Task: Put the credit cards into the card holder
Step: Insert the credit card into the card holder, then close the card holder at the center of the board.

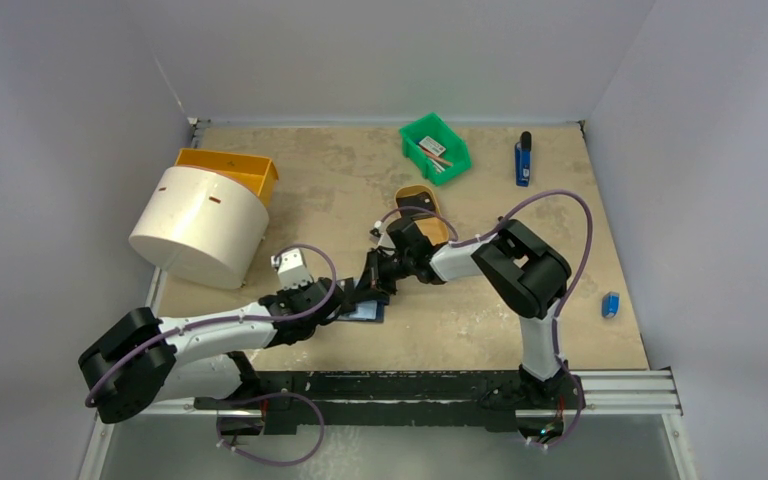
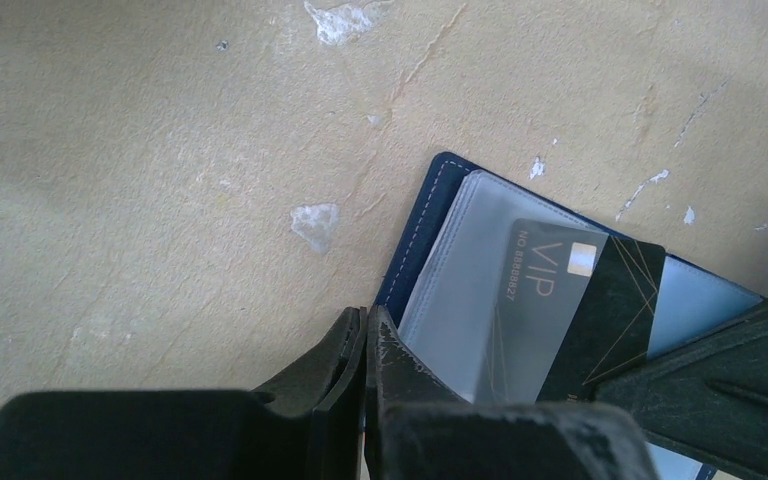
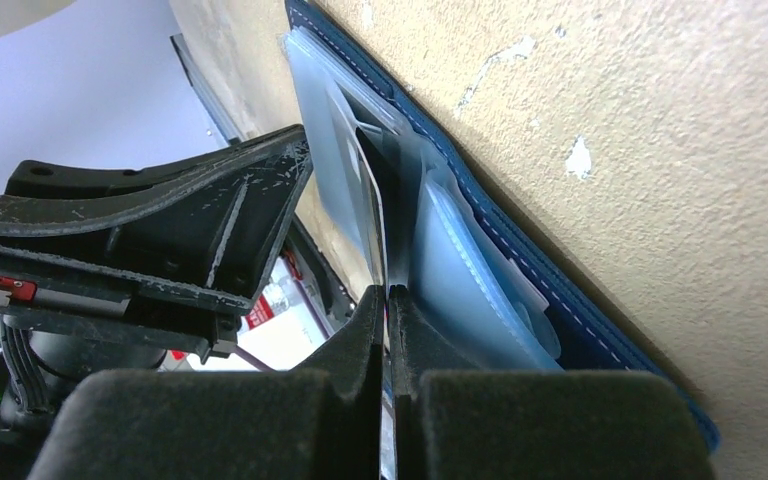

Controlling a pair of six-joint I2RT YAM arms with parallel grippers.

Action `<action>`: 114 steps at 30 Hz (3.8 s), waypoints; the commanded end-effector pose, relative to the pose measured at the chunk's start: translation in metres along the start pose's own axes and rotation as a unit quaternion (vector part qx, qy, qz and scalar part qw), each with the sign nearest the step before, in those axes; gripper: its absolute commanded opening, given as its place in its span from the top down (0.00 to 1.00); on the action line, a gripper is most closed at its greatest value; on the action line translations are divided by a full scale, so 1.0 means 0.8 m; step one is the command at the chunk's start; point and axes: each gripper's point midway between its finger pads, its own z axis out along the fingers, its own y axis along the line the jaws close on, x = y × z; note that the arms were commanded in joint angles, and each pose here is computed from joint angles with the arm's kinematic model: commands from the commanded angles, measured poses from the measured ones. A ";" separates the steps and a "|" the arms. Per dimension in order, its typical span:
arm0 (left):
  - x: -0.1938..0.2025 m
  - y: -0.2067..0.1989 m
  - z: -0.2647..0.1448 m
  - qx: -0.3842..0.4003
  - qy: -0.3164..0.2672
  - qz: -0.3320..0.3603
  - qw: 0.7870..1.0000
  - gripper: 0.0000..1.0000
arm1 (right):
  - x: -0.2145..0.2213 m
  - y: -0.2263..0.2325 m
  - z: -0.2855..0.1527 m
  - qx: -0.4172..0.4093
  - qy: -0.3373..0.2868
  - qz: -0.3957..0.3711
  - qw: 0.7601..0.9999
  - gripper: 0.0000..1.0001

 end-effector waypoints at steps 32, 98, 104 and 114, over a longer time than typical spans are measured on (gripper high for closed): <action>0.014 -0.037 -0.016 0.113 0.035 -0.043 0.992 1.00 | 0.001 0.036 0.018 -0.009 -0.002 -0.009 1.000 0.61; -0.086 -0.012 -0.065 0.101 -0.087 -0.080 0.988 0.64 | -0.084 -0.009 -0.109 0.396 -0.165 -0.268 0.863 0.40; -0.083 -0.007 -0.065 0.096 -0.084 -0.080 0.989 0.62 | -0.080 -0.028 -0.101 0.426 -0.145 -0.262 0.854 0.41; -0.078 -0.003 -0.062 0.089 -0.079 -0.079 0.990 0.63 | -0.063 -0.047 -0.109 0.446 -0.127 -0.238 0.853 0.58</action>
